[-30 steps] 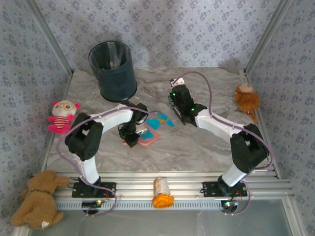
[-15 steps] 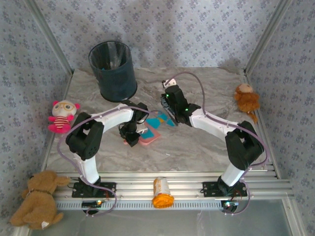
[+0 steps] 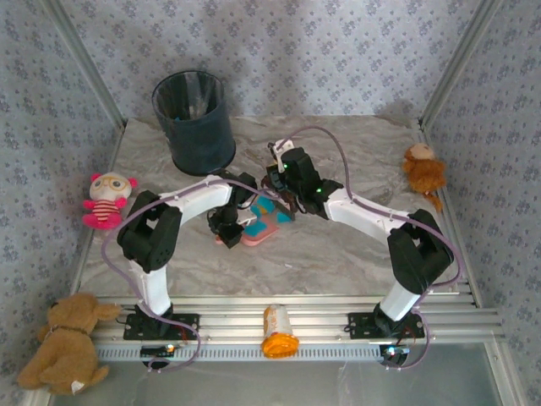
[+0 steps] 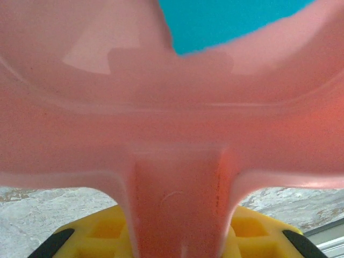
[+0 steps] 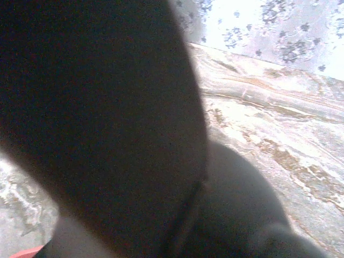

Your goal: Sweep away the paper scraps from the table

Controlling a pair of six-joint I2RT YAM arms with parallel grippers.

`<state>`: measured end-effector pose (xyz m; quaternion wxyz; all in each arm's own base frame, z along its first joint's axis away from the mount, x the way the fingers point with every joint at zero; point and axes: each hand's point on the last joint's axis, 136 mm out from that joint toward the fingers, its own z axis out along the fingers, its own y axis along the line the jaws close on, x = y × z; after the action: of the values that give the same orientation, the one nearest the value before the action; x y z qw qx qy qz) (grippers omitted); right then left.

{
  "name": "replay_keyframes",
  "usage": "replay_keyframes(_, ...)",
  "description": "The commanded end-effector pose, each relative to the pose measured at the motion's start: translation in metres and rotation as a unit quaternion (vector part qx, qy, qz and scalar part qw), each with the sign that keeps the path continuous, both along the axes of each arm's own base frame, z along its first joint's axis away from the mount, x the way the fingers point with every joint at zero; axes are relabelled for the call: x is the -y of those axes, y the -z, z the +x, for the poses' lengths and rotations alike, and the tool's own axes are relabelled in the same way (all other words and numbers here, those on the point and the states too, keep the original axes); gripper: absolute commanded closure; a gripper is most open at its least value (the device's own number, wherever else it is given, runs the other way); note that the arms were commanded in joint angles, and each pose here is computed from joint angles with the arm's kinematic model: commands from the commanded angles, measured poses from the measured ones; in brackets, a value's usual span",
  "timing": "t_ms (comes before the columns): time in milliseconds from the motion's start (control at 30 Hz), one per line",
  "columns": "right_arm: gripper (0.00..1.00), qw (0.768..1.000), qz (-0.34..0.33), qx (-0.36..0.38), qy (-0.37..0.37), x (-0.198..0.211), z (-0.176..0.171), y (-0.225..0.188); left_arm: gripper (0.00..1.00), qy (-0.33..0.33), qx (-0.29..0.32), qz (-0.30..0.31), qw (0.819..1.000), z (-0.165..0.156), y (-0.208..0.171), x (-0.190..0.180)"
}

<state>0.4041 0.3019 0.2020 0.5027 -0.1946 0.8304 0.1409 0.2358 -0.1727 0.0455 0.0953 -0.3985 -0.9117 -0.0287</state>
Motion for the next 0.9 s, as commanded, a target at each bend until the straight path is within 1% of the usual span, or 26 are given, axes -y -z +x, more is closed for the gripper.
replay_keyframes(0, 1.00, 0.998, -0.009, -0.042, -0.049, -0.012, -0.024, 0.012, 1.00, -0.001, -0.003, 0.005, 1.000, 0.005, 0.001, 0.000)
replay_keyframes(267, 1.00, 0.997, 0.011, -0.028, -0.066, -0.014, -0.032, -0.008, 1.00, 0.001, -0.004, 0.006, 1.000, 0.006, 0.002, 0.000)
replay_keyframes(367, 1.00, 0.998, 0.014, -0.013, -0.059, -0.009, -0.031, -0.016, 1.00, 0.001, -0.005, 0.004, 1.000, 0.005, 0.001, 0.001)
replay_keyframes(500, 1.00, 0.998, 0.047, 0.005, -0.044, -0.001, -0.029, -0.033, 1.00, 0.003, -0.004, 0.003, 1.000, 0.004, -0.001, -0.001)
replay_keyframes(600, 1.00, 0.998, 0.066, 0.019, -0.010, 0.013, -0.026, -0.046, 1.00, 0.006, -0.005, 0.007, 1.000, 0.001, -0.003, -0.003)
replay_keyframes(700, 1.00, 0.996, 0.060, 0.041, 0.041, 0.036, -0.023, -0.055, 1.00, 0.008, -0.003, 0.016, 1.000, -0.001, -0.005, -0.008)
replay_keyframes(767, 1.00, 0.993, 0.054, 0.052, 0.089, 0.055, -0.020, -0.058, 1.00, 0.011, -0.006, 0.017, 1.000, -0.004, -0.007, -0.010)
replay_keyframes(800, 1.00, 0.991, 0.052, 0.048, 0.116, 0.066, -0.020, -0.056, 1.00, 0.014, -0.005, 0.017, 1.000, -0.005, -0.007, -0.011)
replay_keyframes(867, 1.00, 0.987, 0.046, 0.048, 0.146, 0.080, -0.021, -0.053, 1.00, 0.017, -0.005, 0.020, 1.000, -0.007, -0.008, -0.012)
